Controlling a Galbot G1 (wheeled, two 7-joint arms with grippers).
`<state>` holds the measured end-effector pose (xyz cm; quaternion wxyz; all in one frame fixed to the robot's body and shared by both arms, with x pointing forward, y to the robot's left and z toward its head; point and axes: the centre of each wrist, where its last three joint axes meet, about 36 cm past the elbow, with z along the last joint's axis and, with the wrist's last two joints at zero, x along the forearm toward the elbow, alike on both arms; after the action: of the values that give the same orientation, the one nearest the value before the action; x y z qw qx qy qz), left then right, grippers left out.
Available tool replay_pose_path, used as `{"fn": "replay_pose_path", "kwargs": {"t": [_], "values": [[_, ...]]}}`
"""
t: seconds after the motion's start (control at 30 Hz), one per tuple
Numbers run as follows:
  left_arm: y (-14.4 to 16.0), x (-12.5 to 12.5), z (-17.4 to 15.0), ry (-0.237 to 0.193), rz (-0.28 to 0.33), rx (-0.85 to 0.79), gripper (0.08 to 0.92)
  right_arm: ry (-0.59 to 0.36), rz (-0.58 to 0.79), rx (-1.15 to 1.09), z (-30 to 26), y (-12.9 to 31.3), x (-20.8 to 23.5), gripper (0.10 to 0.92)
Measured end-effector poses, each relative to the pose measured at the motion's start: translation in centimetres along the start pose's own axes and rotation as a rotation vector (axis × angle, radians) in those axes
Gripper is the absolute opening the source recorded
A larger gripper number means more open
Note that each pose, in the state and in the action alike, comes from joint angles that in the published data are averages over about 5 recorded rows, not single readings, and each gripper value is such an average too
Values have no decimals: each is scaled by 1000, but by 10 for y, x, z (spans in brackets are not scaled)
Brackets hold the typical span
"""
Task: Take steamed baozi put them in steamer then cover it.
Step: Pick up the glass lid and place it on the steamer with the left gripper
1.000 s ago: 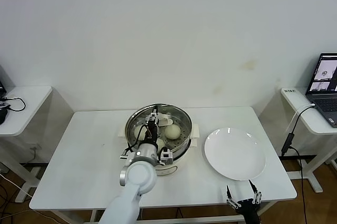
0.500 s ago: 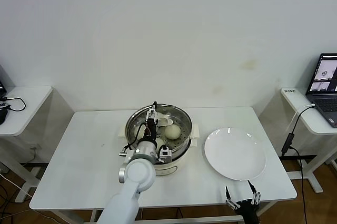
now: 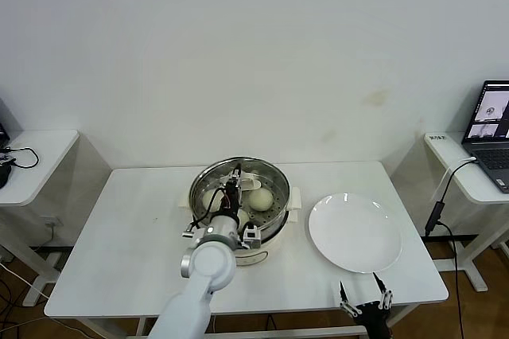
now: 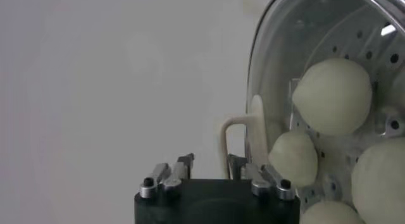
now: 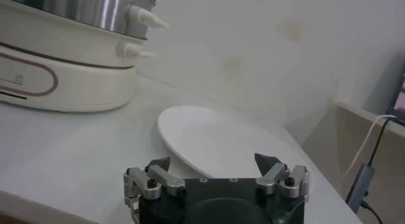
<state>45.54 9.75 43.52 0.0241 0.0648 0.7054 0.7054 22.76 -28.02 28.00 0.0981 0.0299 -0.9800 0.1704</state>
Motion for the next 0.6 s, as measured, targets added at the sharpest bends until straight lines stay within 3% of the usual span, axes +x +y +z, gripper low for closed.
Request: {"fn": "replay_pose_path", "kwargs": {"t": [0.17, 0.6], "values": [[0, 0, -2, -10, -5, 4, 144, 0, -1, 0, 0, 0, 0, 823], [-5, 0, -2, -14, -1, 12, 129, 0, -6, 4, 0, 1, 0, 822]]}}
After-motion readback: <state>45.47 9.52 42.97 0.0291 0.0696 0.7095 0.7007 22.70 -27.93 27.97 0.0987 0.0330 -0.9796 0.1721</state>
